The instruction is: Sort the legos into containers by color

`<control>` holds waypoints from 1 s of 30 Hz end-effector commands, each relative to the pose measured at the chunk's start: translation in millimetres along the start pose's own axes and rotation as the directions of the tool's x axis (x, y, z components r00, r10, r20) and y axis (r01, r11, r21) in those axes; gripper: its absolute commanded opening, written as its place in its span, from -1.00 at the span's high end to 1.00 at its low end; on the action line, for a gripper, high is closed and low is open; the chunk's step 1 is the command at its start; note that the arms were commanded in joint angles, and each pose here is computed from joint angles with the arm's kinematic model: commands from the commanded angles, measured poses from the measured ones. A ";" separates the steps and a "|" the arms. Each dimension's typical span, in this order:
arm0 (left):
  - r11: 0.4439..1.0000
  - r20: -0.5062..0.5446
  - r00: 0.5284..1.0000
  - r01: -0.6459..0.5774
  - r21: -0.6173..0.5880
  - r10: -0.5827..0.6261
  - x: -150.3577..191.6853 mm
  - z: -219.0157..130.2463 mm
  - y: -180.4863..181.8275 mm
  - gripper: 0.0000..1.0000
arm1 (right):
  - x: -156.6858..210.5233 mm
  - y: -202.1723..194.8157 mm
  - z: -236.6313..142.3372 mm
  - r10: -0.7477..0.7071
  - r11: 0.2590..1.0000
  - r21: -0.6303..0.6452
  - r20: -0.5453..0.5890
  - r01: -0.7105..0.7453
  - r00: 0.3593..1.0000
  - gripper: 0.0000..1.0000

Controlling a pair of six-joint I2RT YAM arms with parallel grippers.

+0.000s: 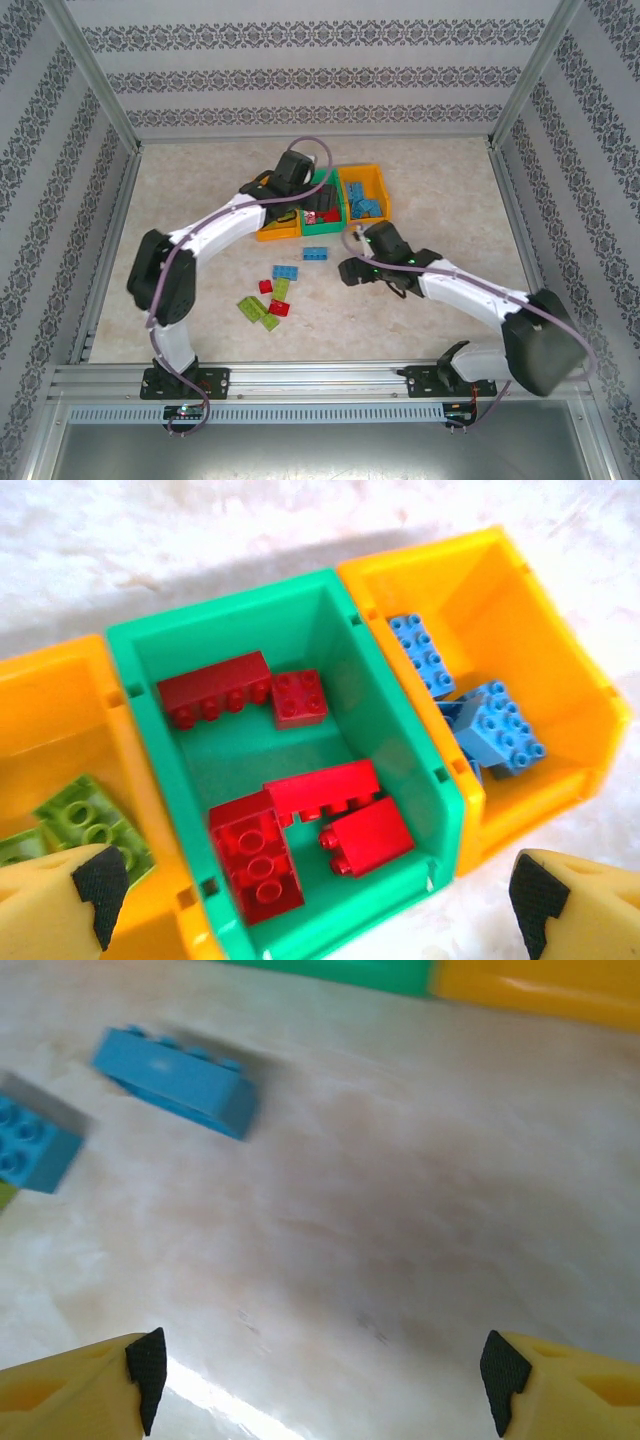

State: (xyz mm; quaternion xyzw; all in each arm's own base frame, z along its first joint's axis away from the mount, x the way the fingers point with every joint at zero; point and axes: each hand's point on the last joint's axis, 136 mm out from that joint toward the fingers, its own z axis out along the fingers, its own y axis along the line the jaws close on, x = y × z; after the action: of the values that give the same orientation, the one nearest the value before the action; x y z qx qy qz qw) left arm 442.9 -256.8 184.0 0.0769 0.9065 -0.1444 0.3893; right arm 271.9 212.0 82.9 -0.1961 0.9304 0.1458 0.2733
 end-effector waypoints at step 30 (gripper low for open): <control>0.985 0.014 0.997 0.082 -0.151 -0.081 86.1 -91.7 93.6 -0.99 | -42.7 52.4 98.2 -0.347 0.937 -0.105 -0.166 0.333 0.923 -0.68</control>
State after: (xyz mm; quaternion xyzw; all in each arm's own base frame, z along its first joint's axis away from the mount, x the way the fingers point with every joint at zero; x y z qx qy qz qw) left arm 349.9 -144.7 162.9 0.0220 0.9131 -0.0930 0.3964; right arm 323.6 303.5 33.9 -0.3609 0.9033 0.1077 0.2055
